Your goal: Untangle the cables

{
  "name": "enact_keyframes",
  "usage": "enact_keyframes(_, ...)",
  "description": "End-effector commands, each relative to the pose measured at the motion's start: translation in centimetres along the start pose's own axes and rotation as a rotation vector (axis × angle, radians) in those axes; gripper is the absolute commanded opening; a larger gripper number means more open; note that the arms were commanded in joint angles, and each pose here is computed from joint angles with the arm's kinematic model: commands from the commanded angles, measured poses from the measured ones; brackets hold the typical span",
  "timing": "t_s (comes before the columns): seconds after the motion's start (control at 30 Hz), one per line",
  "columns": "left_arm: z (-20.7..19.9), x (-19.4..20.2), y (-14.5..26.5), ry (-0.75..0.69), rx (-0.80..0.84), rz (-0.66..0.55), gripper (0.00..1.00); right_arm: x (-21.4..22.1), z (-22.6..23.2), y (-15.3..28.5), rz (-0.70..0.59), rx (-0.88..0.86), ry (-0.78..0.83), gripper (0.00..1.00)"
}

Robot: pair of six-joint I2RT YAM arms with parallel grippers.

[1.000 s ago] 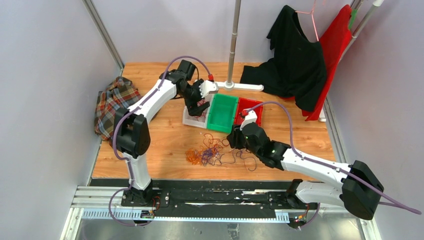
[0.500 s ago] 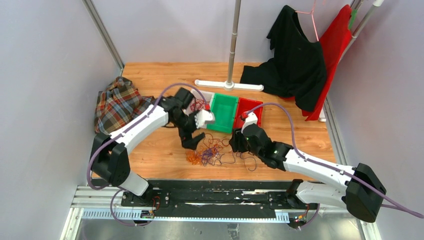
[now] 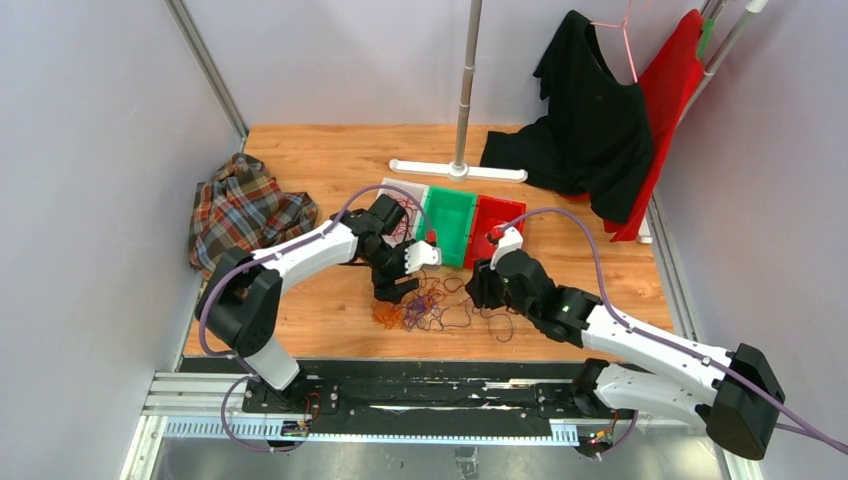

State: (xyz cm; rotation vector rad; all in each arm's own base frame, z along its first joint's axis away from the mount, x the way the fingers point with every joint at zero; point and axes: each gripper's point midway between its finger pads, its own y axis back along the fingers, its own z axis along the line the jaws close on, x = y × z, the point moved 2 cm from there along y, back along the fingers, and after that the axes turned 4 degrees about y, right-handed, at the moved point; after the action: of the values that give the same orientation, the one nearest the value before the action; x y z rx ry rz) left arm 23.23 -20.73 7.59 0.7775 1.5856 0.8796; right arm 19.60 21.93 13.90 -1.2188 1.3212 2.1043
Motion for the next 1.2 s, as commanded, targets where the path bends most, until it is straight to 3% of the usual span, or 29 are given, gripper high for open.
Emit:
enact_keyframes(0.0,-0.4,-0.5,-1.1,-0.111,0.039,-0.034,0.64,0.3,-0.5,0.0,0.0,0.015,-0.009,0.42)
enact_keyframes(0.23,-2.6,0.2,1.0,-0.153,0.07,-0.002,0.17,1.6,-4.7,1.5,0.042,0.276,-0.077,0.48)
enact_keyframes(0.37,-3.3,-0.3,3.7,-0.176,0.022,-0.016,0.01,4.3,-5.8,2.2,0.134,0.338,-0.104,0.54)
enact_keyframes(0.57,-3.8,-1.1,7.4,-0.181,-0.075,-0.036,0.01,6.4,-6.4,1.7,0.182,0.363,-0.106,0.56)
enact_keyframes(0.77,-4.5,-3.1,10.4,-0.157,-0.119,-0.109,0.01,3.2,-5.1,1.3,0.131,0.304,-0.058,0.56)
enact_keyframes(0.8,-4.8,-3.2,10.4,-0.171,-0.109,-0.121,0.06,2.6,-4.8,1.3,0.118,0.292,-0.049,0.57)
enact_keyframes(0.83,-5.1,-3.1,10.1,-0.189,-0.091,-0.127,0.18,1.9,-4.6,1.3,0.104,0.287,-0.042,0.57)
enact_keyframes(0.9,-5.2,-2.7,9.0,-0.203,-0.06,-0.123,0.52,1.1,-4.4,1.3,0.091,0.281,-0.027,0.57)
enact_keyframes(1.0,-4.2,-2.1,7.0,-0.207,-0.03,-0.086,0.81,0.5,-4.2,1.5,0.077,0.264,-0.021,0.57)
enact_keyframes(1.17,-2.2,-1.3,3.6,-0.252,0.046,0.005,0.89,0.2,-3.5,1.9,0.059,0.206,-0.008,0.57)
